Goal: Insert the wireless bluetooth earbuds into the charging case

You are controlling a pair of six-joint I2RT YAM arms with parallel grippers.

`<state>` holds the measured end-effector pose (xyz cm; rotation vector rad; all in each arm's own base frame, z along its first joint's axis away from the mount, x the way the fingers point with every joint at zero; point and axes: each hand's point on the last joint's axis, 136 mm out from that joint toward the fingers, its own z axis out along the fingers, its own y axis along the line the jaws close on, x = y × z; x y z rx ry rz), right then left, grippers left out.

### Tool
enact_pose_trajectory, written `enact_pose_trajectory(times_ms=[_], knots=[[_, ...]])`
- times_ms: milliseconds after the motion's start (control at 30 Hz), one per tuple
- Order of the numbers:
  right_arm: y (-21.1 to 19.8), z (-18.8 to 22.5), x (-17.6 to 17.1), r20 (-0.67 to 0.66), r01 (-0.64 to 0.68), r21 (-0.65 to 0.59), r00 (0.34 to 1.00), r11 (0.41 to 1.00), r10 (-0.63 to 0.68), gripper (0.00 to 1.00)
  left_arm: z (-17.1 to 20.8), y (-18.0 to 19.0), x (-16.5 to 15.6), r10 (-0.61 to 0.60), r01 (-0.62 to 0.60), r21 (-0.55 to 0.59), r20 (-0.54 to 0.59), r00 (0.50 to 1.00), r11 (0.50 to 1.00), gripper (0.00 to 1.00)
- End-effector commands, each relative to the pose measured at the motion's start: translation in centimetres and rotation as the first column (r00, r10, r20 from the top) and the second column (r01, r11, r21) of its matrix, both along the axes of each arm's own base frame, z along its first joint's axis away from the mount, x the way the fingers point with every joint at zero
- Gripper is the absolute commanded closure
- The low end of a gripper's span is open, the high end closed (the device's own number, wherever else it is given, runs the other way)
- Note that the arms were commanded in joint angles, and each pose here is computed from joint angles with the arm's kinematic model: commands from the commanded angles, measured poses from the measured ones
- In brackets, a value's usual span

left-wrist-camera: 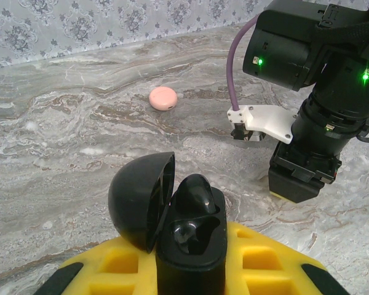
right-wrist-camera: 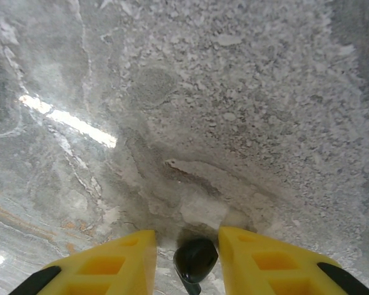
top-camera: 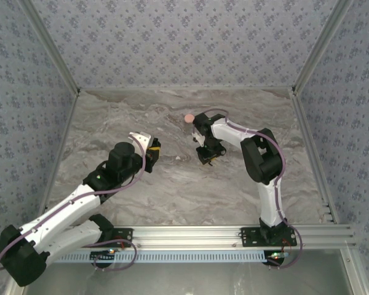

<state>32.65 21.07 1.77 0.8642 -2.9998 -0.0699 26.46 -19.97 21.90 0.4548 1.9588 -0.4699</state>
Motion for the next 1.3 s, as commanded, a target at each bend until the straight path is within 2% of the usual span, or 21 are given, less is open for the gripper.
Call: enact_pose_trajectory(times_ms=[0, 133, 300, 533, 833, 1267], knots=[[-2.0, -1.2, -2.4, -0.1, -0.006, -0.071, 0.995, 0.997, -0.001, 0.69, 1.2, 0.0, 0.3, 0.014, -0.013, -0.036, 0.02, 1.0, 0.999, 0.86], [-2.2, -1.0, -2.1, -0.087, 0.019, -0.075, 0.996, 0.997, -0.026, 0.73, 1.3, 0.0, 0.3, 0.012, -0.011, -0.036, 0.022, 1.0, 0.999, 0.86], [-2.9, -0.5, -1.3, -0.078, 0.12, -0.051, 0.989, 0.991, -0.124, 0.77, 1.4, 0.0, 0.3, 0.01, -0.01, -0.039, 0.022, 1.0, 0.999, 0.86], [-3.2, 0.6, -0.2, -0.071, 0.26, 0.049, 0.964, 0.964, -0.256, 0.78, 1.4, -0.2, 0.3, 0.004, -0.003, -0.041, 0.021, 1.0, 0.999, 0.86], [-2.3, 2.4, 0.9, -0.086, 0.386, 0.243, 0.922, 0.89, -0.377, 0.78, -0.2, -2.7, 0.8, -0.052, 0.048, -0.12, -0.035, 0.998, 0.992, 0.86], [1.5, 7.8, 2.2, -0.102, 0.394, 0.548, 0.907, 0.738, -0.409, 0.78, -4.1, -7.5, 1.7, -0.152, 0.121, -0.243, -0.116, 0.981, 0.962, 0.86]])
